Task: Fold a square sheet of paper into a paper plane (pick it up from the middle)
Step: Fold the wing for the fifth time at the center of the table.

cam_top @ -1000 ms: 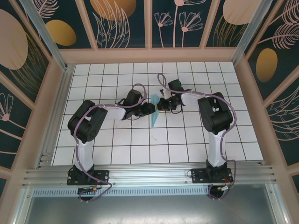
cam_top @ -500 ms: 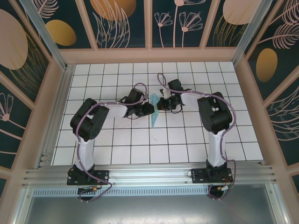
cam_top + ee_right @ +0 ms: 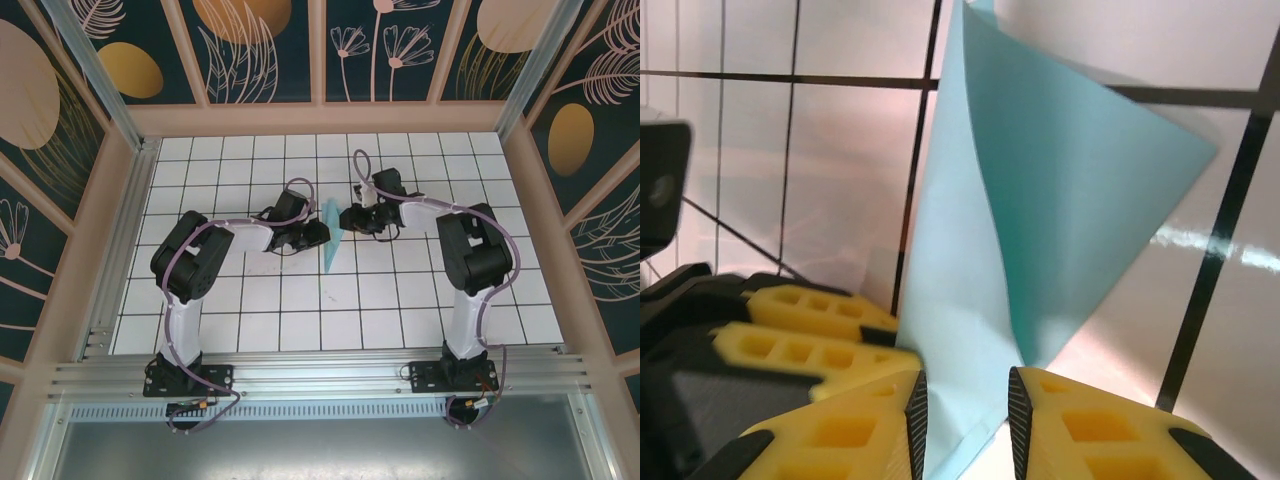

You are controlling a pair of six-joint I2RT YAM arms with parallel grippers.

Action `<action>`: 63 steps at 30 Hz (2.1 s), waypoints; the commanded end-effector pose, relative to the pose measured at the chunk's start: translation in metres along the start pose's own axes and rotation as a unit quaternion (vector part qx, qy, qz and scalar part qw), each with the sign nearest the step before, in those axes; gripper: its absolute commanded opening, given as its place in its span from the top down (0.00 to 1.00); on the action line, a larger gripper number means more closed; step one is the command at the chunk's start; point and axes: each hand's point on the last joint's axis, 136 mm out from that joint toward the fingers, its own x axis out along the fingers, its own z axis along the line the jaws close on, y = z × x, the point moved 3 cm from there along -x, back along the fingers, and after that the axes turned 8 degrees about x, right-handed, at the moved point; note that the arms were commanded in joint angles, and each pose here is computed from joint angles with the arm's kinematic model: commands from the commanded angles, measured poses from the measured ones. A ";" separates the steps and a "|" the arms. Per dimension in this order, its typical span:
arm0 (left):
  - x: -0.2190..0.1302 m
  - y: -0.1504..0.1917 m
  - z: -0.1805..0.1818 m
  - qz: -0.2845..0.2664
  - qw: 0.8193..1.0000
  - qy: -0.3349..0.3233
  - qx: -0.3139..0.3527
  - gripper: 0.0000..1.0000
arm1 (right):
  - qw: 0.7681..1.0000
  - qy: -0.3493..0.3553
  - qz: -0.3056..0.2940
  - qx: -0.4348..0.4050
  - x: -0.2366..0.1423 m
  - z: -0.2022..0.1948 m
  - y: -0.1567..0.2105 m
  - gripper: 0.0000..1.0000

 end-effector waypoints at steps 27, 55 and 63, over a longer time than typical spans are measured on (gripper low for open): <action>0.001 0.013 0.023 -0.009 0.997 -0.028 -0.075 0.79 | 0.998 0.013 -0.024 0.058 0.025 -0.011 0.011 0.70; -0.024 -0.002 -0.007 -0.043 0.998 0.018 -0.034 0.66 | 0.999 0.005 -0.027 0.030 0.036 -0.015 -0.004 0.99; -0.043 0.012 -0.020 -0.059 0.994 0.084 -0.043 0.68 | 0.999 0.006 -0.025 0.027 0.036 -0.014 -0.004 0.99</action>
